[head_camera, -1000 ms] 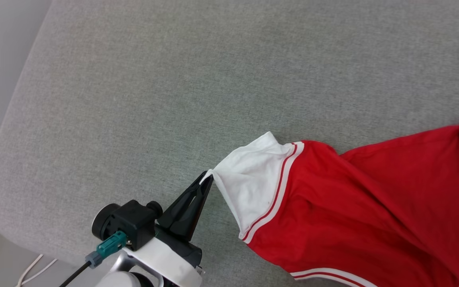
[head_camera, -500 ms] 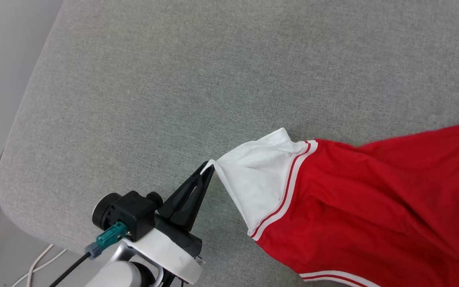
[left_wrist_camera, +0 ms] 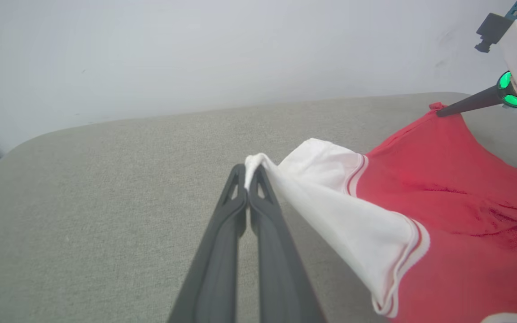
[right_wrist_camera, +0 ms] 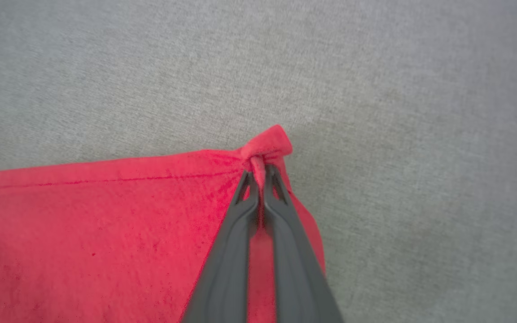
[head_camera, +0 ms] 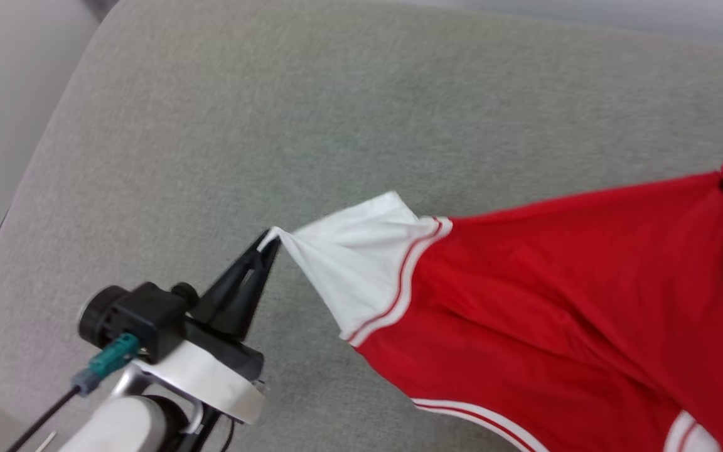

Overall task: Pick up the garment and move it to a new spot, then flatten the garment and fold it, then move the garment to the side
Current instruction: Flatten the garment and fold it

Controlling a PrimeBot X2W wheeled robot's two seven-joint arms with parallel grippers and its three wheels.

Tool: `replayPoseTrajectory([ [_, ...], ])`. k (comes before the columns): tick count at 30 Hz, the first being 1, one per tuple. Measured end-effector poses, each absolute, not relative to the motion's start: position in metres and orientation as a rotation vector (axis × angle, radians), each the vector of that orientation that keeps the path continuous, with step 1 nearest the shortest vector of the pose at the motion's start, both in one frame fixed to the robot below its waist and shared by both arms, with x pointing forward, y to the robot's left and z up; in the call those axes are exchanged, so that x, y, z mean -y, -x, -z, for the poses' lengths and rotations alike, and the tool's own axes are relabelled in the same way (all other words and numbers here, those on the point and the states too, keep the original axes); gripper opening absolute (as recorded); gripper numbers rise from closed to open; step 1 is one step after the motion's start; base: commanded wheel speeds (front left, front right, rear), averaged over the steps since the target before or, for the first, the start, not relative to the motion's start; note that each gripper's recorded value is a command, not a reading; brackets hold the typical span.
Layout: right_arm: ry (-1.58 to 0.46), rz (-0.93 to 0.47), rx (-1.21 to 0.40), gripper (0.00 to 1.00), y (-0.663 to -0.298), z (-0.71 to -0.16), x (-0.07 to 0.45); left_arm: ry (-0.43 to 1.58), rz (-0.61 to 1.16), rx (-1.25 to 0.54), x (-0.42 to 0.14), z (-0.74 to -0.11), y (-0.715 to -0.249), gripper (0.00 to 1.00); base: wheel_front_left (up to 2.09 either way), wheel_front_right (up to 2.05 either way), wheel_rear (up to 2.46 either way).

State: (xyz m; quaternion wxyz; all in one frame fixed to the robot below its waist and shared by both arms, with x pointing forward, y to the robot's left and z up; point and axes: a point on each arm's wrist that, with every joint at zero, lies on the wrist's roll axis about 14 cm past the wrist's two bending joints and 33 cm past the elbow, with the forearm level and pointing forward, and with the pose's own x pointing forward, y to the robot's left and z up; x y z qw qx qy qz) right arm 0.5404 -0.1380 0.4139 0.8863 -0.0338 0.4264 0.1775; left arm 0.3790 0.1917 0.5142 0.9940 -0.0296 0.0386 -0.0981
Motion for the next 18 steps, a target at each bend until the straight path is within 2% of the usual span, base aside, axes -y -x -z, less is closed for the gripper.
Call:
replayPoseTrajectory([
  [8, 0.015, -0.378, -0.560, 0.00, -0.539, -0.530, 0.152, -0.031, 0.233, 0.078, -0.198, -0.576, -0.390, 0.00, 0.00, 0.00, 0.00],
  [18, 0.023, -0.341, -0.235, 0.00, -0.491, -0.655, 0.183, -0.091, 0.255, 0.377, -0.196, -0.685, -0.393, 0.00, 0.00, 0.00, 0.00],
])
